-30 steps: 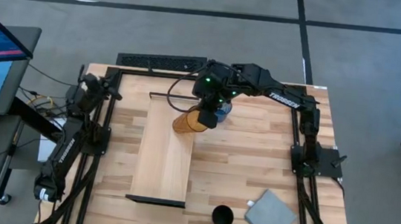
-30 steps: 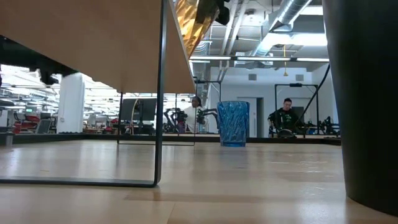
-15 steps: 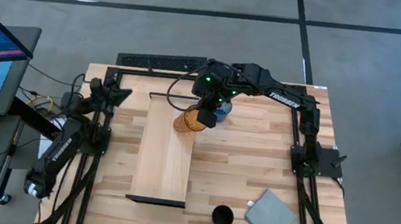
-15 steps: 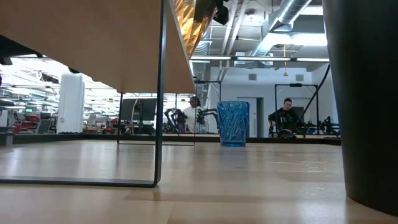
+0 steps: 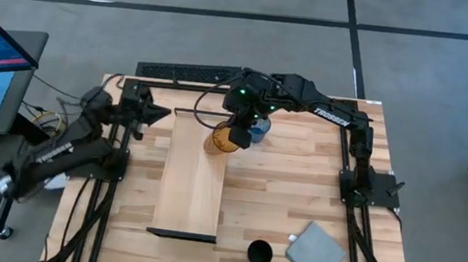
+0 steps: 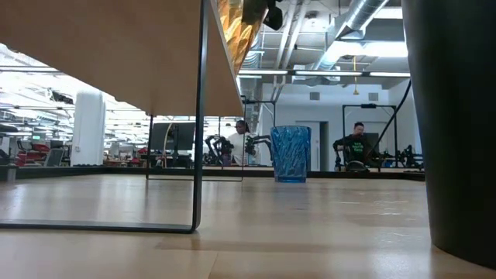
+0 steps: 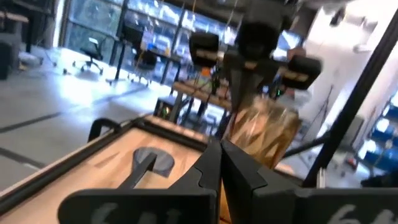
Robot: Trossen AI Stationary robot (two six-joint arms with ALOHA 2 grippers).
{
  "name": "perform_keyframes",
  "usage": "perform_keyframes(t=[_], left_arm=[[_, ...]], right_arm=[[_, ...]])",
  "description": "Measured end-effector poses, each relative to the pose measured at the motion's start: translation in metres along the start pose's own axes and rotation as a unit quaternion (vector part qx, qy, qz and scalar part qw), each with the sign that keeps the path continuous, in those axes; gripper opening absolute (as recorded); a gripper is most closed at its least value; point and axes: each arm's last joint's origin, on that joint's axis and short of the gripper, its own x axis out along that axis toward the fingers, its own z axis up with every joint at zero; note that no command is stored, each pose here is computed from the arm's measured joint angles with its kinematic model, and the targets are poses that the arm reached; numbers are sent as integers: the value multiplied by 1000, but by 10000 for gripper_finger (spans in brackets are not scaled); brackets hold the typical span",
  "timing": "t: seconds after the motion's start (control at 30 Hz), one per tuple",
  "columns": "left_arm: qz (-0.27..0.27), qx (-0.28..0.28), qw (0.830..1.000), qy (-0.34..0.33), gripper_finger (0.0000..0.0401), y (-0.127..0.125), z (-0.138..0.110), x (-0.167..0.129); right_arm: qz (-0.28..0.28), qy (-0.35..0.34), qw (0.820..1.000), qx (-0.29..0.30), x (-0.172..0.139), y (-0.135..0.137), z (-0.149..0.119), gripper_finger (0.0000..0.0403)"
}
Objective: Stack small to large cups/mugs on shelf
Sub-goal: Put the brown cup on the shelf
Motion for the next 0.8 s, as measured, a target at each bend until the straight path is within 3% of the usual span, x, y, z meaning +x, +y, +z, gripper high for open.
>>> perform_keyframes(t=[0.23, 0.43, 0.8], left_arm=[[-52, 20, 996, 72, 0, -1, -3, 46], [-63, 15, 992, 108, 0, -5, -8, 73], [-89, 4, 985, 150, 0, -13, -20, 96]], right_arm=[[0, -7, 1000, -1, 1, 0, 1, 56], [0, -7, 1000, -1, 1, 0, 2, 56], [-1, -9, 1000, 0, 1, -1, 2, 56]])
